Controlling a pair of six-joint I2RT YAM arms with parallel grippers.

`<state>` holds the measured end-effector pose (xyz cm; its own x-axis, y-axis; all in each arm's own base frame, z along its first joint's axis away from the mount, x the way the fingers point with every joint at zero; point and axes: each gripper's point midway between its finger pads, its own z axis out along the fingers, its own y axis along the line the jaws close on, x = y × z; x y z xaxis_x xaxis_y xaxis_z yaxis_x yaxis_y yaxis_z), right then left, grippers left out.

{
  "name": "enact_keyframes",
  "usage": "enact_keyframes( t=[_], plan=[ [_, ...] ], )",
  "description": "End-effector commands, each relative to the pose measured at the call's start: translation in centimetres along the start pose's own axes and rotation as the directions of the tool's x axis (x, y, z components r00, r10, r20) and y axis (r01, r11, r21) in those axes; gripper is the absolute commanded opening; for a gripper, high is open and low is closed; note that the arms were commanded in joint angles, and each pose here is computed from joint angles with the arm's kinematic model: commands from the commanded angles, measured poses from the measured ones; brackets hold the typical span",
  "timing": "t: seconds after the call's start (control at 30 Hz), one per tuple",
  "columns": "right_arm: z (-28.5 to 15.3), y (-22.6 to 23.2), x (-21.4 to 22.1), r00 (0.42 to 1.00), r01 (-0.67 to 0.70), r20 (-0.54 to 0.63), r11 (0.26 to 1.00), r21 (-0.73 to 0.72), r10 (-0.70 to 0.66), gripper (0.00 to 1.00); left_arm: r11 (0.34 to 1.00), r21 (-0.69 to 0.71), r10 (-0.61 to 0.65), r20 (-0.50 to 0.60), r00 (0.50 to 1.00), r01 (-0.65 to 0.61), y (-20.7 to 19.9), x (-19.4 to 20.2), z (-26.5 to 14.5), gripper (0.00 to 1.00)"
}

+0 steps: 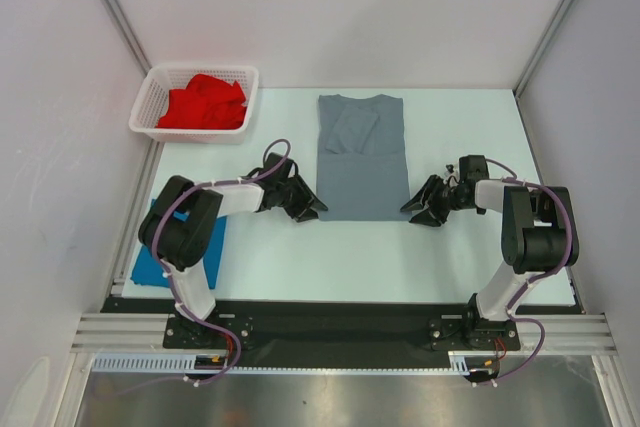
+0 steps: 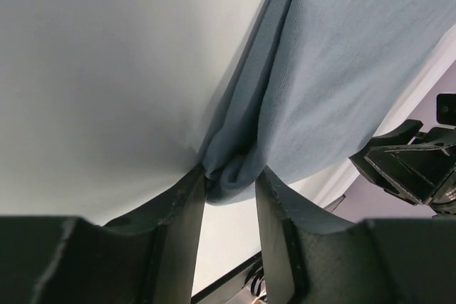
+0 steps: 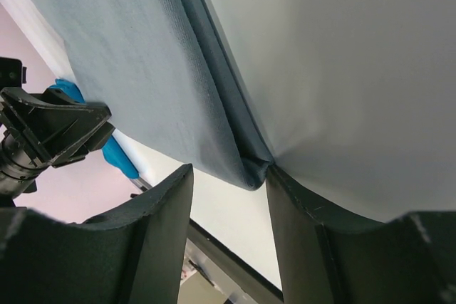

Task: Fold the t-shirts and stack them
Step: Fold the tshirt

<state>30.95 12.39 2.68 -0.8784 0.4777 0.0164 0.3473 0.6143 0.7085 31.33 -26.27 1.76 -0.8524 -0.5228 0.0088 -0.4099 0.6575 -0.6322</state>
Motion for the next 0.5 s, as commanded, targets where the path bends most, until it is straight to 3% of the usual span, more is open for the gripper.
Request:
enact_keyframes(
  t=[0.0, 0.47],
  plan=[
    [1.0, -3.4, 0.2, 1.000, -0.013, 0.020, 0.993, 0.120, 0.011, 0.52, 0.969, -0.246, -0.003, 0.022, 1.000, 0.008, 7.3, 0.4, 1.8, 0.40],
    [-0.7, -4.5, 1.0, 1.000, -0.014, 0.026, 0.975, 0.220, 0.009, 0.53, 0.975, -0.219, 0.022, 0.008, 1.000, -0.020, 6.8, 0.5, 2.1, 0.22]
  ],
)
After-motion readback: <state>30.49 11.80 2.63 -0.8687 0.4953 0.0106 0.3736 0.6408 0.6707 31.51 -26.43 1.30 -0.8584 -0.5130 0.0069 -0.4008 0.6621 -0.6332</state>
